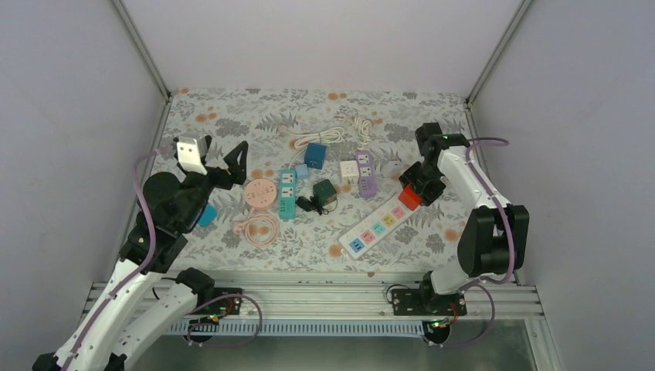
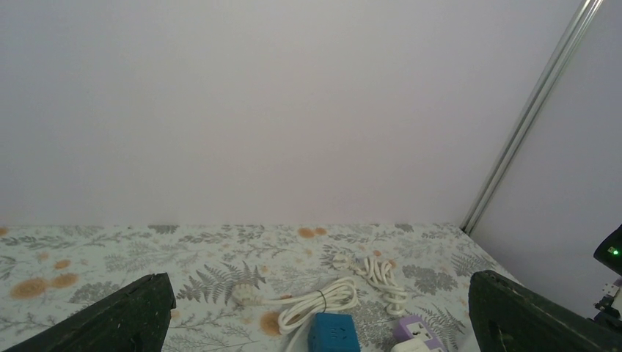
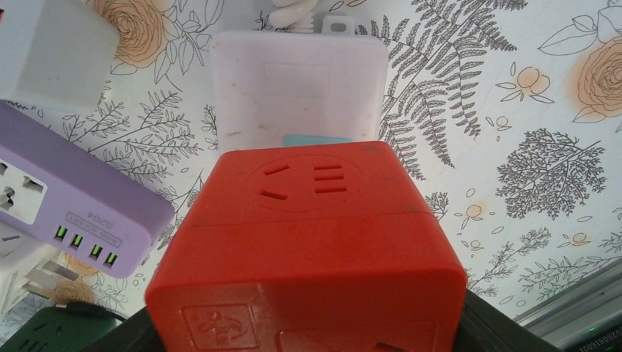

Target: Insert the plug

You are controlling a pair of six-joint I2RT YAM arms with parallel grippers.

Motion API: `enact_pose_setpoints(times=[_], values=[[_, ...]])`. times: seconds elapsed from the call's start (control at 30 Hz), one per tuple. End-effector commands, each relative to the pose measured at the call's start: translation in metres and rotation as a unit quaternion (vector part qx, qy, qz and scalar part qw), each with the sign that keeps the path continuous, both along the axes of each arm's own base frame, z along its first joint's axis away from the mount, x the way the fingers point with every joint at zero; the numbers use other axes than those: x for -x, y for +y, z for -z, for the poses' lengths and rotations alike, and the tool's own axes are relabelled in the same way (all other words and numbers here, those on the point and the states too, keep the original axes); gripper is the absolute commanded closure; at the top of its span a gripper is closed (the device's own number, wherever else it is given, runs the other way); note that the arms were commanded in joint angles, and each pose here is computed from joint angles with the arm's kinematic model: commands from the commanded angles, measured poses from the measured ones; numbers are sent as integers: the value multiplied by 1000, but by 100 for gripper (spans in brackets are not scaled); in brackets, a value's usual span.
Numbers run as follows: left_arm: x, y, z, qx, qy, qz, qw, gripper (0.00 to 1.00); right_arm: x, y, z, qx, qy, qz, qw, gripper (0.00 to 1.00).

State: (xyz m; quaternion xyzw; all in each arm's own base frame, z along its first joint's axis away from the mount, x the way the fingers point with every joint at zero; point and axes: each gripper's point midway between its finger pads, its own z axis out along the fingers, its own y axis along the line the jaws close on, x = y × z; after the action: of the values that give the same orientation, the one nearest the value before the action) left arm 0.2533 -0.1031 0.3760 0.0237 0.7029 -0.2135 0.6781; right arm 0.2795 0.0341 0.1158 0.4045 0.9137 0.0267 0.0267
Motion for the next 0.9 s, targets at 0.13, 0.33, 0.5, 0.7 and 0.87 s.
enact_pose_setpoints(times=[0.13, 0.33, 0.5, 0.7, 0.87], values=[[0, -2, -1, -5, -2, 4, 1000, 0, 1, 1, 9, -17, 7, 15, 1000, 82], [-1, -4, -1, -9, -2, 10, 1000, 0, 4, -2, 18, -10, 9, 20, 1000, 81], [-1, -5, 1, -10, 0, 12, 1000, 0, 8, -10, 25, 9, 15, 29, 999, 81], [-3, -5, 1, -12, 1, 10, 1000, 0, 4, -13, 32, 12, 3, 39, 999, 81], [-4, -6, 2, -14, 4, 11, 1000, 0, -2, -11, 26, 3, -15, 40, 999, 81]])
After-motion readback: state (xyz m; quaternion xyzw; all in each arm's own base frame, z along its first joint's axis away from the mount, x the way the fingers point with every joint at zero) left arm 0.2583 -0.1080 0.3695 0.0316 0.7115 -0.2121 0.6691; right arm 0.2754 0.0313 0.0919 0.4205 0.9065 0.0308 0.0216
